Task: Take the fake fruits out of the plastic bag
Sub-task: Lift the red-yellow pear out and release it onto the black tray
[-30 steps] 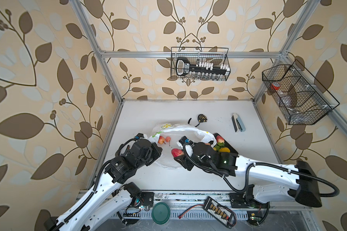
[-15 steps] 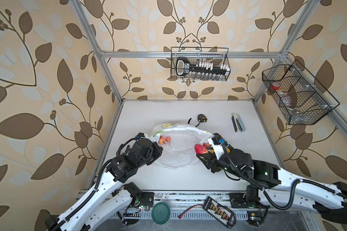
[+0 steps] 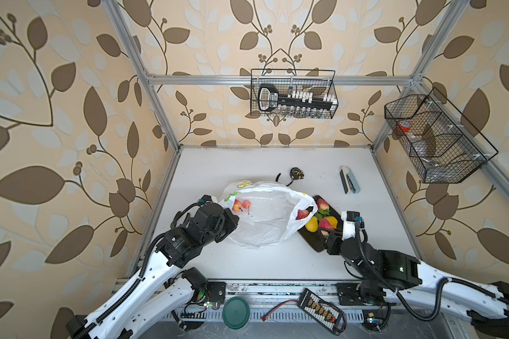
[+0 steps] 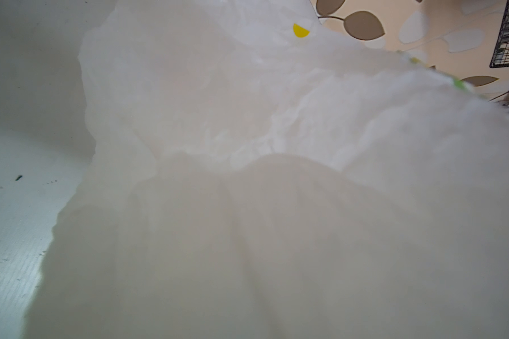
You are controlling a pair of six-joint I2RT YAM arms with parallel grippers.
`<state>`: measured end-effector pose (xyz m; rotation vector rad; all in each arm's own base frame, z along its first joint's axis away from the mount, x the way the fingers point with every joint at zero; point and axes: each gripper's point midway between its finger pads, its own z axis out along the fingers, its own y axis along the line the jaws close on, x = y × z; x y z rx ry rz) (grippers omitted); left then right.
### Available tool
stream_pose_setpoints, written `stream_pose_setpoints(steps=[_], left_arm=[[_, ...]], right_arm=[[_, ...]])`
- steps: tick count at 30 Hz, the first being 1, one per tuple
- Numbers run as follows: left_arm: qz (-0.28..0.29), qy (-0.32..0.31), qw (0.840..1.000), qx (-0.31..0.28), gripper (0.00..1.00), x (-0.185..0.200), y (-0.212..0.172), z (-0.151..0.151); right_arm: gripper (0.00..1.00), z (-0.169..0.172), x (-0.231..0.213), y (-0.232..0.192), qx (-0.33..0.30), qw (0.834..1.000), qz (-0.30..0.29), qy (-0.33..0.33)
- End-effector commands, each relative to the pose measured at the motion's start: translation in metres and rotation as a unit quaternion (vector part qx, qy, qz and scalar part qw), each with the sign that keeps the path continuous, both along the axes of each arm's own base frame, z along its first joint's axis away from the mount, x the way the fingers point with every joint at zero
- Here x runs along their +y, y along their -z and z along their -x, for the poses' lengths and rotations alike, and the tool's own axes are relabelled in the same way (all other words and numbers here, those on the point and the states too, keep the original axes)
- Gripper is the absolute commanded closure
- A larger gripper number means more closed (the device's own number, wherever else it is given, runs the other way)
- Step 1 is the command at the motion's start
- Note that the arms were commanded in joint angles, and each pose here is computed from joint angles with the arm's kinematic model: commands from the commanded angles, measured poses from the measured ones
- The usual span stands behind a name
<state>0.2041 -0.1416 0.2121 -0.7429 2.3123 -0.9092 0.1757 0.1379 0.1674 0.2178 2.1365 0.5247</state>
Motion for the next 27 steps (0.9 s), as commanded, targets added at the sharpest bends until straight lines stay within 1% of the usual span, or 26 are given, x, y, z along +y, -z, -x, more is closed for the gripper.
stream_pose_setpoints(steps=[1,4,7,10,15,19,25,27], left_arm=[[-0.001,-0.020,1.000,-0.010,1.00,0.006,-0.001,-0.004],[0.000,-0.018,1.000,-0.009,1.00,0.005,-0.002,-0.005],[0.001,-0.016,1.000,-0.008,1.00,0.004,-0.002,-0.005],[0.002,-0.012,1.000,-0.006,1.00,0.001,0.000,-0.006],[0.003,-0.012,1.000,-0.006,1.00,0.002,-0.001,-0.005],[0.006,-0.011,1.000,-0.008,1.00,0.002,-0.001,-0.004],[0.008,-0.010,1.000,-0.008,1.00,0.001,-0.001,-0.004],[0.009,-0.008,1.000,-0.008,1.00,0.000,-0.001,-0.004]], right_arm=[[0.57,0.006,-0.012,0.038,0.056,0.997,-0.002,0.051],[0.56,0.012,-0.010,0.067,0.100,0.993,0.029,0.053],[0.55,0.013,-0.005,0.084,0.122,0.990,0.061,0.045],[0.54,0.006,0.001,0.097,0.146,0.986,0.079,0.033],[0.53,-0.008,0.001,0.105,0.158,0.983,0.086,0.030],[0.47,-0.015,-0.005,0.115,0.174,0.980,0.094,0.034],[0.43,-0.022,-0.007,0.120,0.181,0.978,0.099,0.037],[0.40,-0.023,-0.008,0.121,0.183,0.977,0.100,0.038]])
